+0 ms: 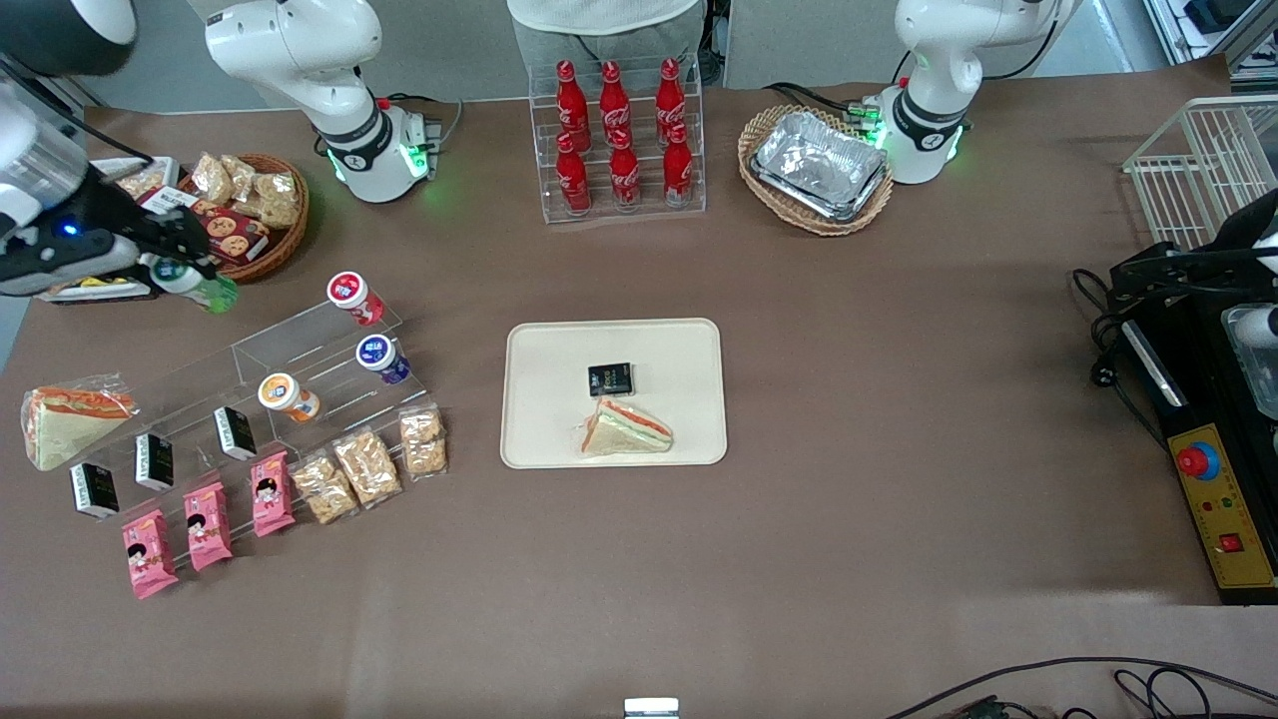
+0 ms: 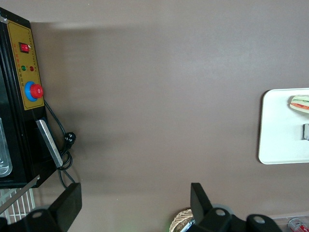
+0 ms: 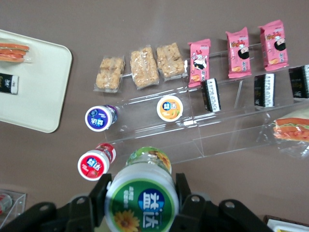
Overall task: Place green gum on tray
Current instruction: 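Lift the green-labelled bottle with the right gripper off the stand, then carry the green bottle over the cream tray beside the black packet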
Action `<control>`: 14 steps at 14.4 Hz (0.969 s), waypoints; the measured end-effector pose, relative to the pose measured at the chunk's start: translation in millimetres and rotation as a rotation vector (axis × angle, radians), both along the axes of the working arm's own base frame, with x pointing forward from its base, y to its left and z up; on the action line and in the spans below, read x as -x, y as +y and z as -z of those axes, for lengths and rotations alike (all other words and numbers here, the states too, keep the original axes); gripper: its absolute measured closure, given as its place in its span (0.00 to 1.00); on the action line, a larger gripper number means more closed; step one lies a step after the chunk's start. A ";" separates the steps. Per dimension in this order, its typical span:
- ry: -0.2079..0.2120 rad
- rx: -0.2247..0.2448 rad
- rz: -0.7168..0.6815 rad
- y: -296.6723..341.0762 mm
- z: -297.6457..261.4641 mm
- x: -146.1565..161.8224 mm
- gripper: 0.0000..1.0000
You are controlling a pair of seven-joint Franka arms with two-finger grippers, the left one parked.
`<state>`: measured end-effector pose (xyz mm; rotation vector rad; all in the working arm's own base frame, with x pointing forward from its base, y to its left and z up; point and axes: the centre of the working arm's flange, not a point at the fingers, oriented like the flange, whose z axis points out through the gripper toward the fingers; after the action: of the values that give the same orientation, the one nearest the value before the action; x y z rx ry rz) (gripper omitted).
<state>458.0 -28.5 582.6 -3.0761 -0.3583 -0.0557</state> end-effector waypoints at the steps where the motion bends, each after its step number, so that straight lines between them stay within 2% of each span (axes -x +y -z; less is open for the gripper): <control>1: -0.003 0.001 0.001 -0.5 -10.7 -2.3 0.41; 4: -0.013 0.004 0.032 4.1 -24.1 -8.3 0.41; 6: -0.008 0.010 0.087 30.8 -23.8 -10.7 0.41; 8: 0.000 0.023 0.155 80.7 -21.5 -9.3 0.41; 11: 0.034 -0.012 0.282 163.1 -10.5 -1.6 0.41; 14: 0.031 -0.020 0.394 235.4 13.7 -0.5 0.41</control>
<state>458.5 206.9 568.8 -3.0718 0.2507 -0.0240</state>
